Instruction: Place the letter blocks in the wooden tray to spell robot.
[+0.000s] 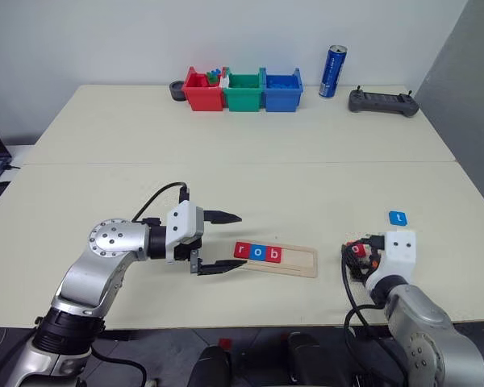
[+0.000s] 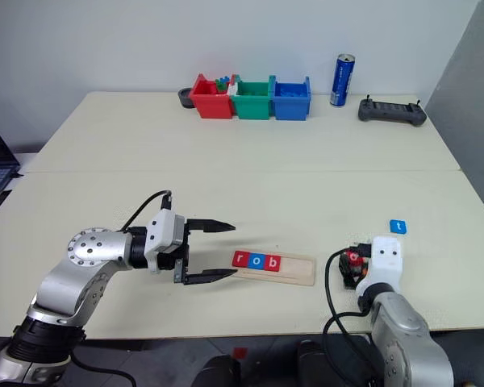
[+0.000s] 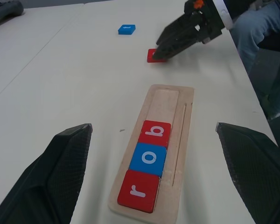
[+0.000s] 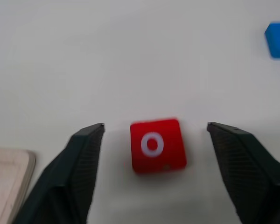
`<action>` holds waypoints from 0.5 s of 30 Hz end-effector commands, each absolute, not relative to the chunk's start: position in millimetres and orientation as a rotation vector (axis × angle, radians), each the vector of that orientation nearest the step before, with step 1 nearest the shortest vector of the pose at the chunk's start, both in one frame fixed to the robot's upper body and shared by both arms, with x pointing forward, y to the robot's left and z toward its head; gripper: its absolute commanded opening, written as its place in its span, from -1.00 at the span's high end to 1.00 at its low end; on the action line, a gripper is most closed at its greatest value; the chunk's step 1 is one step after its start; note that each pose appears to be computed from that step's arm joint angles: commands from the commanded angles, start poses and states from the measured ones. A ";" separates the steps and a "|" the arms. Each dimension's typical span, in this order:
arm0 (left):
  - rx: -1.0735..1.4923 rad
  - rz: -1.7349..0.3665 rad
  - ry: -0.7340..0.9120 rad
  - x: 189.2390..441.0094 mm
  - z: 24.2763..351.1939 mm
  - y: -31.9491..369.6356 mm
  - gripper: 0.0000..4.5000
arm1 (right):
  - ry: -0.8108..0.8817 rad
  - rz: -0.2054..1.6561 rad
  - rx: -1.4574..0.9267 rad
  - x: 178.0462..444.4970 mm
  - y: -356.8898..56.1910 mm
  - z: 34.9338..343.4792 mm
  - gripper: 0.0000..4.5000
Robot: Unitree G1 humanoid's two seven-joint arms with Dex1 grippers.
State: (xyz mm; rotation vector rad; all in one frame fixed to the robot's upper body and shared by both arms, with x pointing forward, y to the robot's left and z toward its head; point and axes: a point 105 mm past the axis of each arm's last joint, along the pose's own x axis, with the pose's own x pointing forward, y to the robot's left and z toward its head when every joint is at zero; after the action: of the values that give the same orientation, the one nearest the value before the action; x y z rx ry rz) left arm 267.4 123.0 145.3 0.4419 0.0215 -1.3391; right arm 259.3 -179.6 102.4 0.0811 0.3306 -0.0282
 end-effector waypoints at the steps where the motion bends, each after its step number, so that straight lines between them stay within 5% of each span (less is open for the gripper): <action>1: 0.460 -1.330 -0.009 263.9 149.1 124.0 -1.00 | 0.154 0.001 -0.004 270.4 -188.4 144.0 -0.99; 5: 0.459 -1.325 -0.010 264.2 147.9 124.0 -1.00 | 0.161 0.224 -0.090 281.7 -182.9 150.1 -0.99; 9: 0.454 -1.326 -0.015 263.6 147.7 121.7 -1.00 | 0.235 0.640 -0.317 279.7 -182.7 151.9 -0.99; 15: 0.451 -1.333 -0.010 263.4 144.9 121.9 -1.00 | 0.410 0.981 -0.576 272.3 -197.4 124.2 -0.99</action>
State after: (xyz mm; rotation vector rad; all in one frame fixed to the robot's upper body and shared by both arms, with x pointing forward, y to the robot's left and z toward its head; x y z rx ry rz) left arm 264.8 123.9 138.5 0.4296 0.0302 -1.3302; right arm 274.0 -201.9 124.3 -0.5218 0.4179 0.8879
